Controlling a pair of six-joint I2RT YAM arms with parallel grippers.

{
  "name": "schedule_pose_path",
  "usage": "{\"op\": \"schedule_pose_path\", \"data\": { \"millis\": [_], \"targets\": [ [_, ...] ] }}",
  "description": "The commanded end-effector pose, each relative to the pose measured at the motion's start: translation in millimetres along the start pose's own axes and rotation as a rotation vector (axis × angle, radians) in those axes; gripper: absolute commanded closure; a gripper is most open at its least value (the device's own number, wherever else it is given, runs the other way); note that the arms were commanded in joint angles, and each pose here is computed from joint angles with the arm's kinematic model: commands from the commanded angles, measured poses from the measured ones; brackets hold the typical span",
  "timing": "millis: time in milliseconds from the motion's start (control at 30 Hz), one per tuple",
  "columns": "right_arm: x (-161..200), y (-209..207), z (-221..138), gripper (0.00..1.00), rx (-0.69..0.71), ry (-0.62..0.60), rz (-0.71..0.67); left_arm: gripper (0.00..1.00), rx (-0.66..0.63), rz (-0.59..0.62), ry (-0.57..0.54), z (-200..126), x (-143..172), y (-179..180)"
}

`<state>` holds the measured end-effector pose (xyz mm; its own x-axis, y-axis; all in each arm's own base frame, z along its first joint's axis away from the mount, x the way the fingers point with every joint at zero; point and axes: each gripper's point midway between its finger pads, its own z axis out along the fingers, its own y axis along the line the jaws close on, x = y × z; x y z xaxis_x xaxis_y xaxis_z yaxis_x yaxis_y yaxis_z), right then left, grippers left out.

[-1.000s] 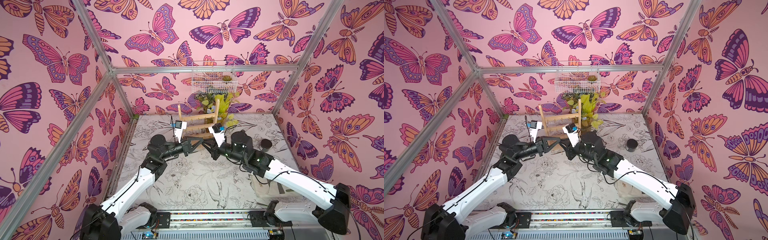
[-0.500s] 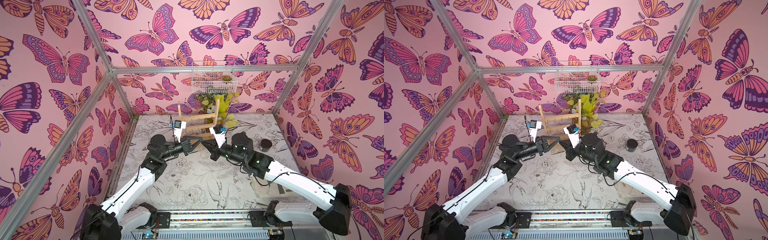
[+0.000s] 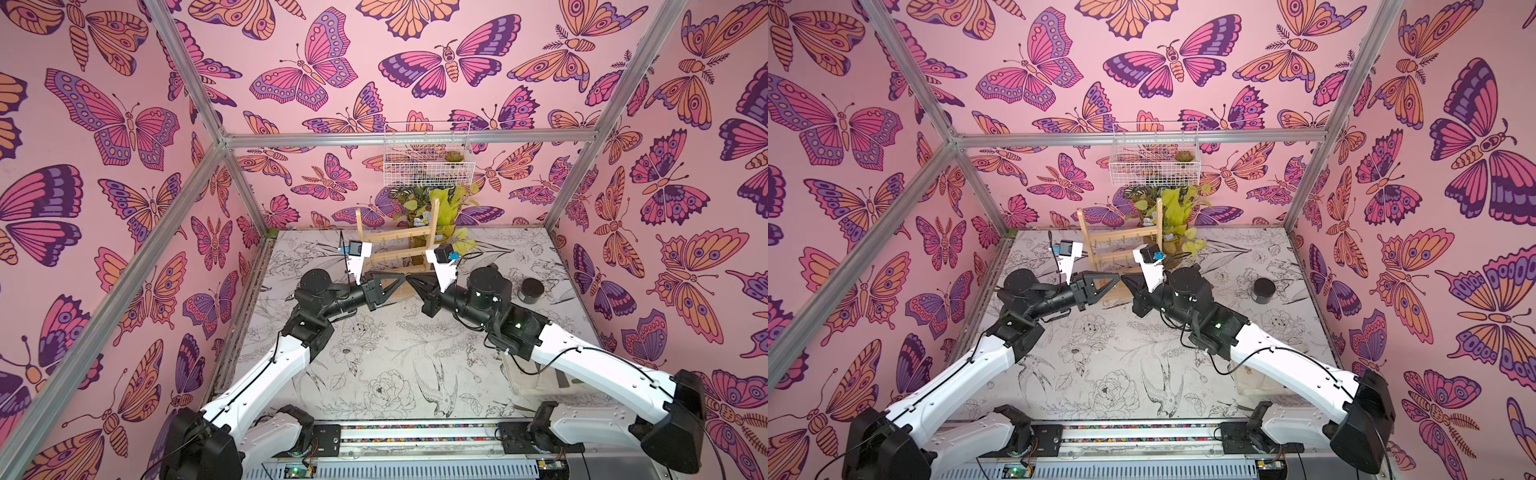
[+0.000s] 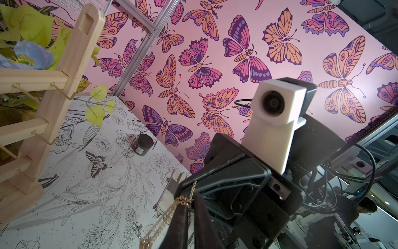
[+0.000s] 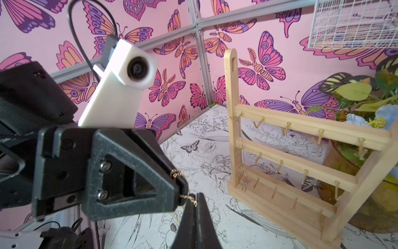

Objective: Hang the necklace on the jewelry display stand
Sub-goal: Adjust the necklace, then hang the necklace on the stand.

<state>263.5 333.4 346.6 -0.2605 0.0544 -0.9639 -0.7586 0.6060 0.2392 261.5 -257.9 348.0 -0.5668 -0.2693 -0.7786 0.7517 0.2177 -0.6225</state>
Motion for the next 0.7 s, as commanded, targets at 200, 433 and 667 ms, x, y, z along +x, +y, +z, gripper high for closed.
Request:
{"op": "schedule_pose_path", "data": {
  "millis": [200,433,667],
  "targets": [
    [-25,1,0,1.0,0.015,-0.08,0.013,0.86,0.012,0.008,0.003,-3,0,-2],
    [-29,0,0,1.0,0.024,-0.092,0.017,0.91,0.01,0.008,0.001,-3,0,-1],
    [-26,-11,-1,1.0,0.084,-0.068,0.01,0.93,-0.029,0.009,-0.017,-10,-5,5]
  ]
}}
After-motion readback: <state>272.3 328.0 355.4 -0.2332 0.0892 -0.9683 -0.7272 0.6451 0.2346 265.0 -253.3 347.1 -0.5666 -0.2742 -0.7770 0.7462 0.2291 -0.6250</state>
